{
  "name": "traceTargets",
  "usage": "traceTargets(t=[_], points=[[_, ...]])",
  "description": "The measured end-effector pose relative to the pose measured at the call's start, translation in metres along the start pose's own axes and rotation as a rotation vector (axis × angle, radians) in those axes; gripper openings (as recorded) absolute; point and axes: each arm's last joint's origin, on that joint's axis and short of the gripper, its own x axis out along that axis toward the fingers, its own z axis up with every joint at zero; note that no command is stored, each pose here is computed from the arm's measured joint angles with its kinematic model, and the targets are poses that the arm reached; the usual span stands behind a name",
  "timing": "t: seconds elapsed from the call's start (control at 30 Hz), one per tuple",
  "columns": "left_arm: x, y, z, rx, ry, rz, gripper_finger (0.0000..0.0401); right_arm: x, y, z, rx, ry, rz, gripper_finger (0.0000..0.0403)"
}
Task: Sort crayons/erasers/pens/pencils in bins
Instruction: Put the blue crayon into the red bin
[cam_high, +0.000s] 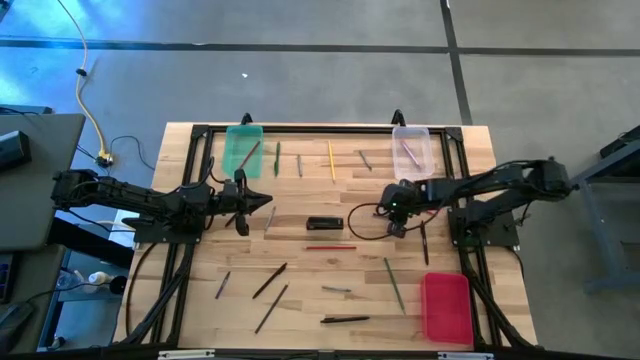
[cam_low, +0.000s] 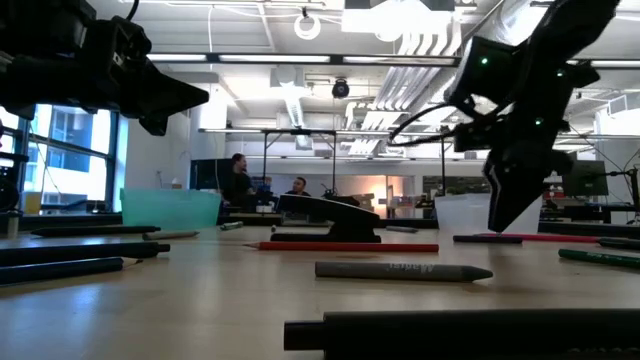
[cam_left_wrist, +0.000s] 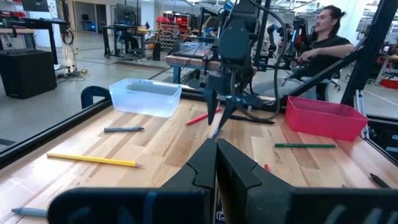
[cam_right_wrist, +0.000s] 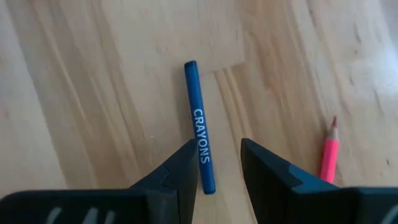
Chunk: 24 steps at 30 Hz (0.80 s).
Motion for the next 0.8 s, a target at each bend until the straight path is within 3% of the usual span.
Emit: traceTargets(t=[0.4, 0.8], points=[[0.0, 0.0, 0.0, 0.0, 0.001, -0.001, 0.0, 0.02, -0.001, 0.017, -0.024, 0.154, 0.017, 0.0111], [0.0, 0.0, 0.0, 0.0, 0.002, -0.003, 0.0, 0.02, -0.004, 0.02, -0.011, 0.179, 0.071, 0.0022]])
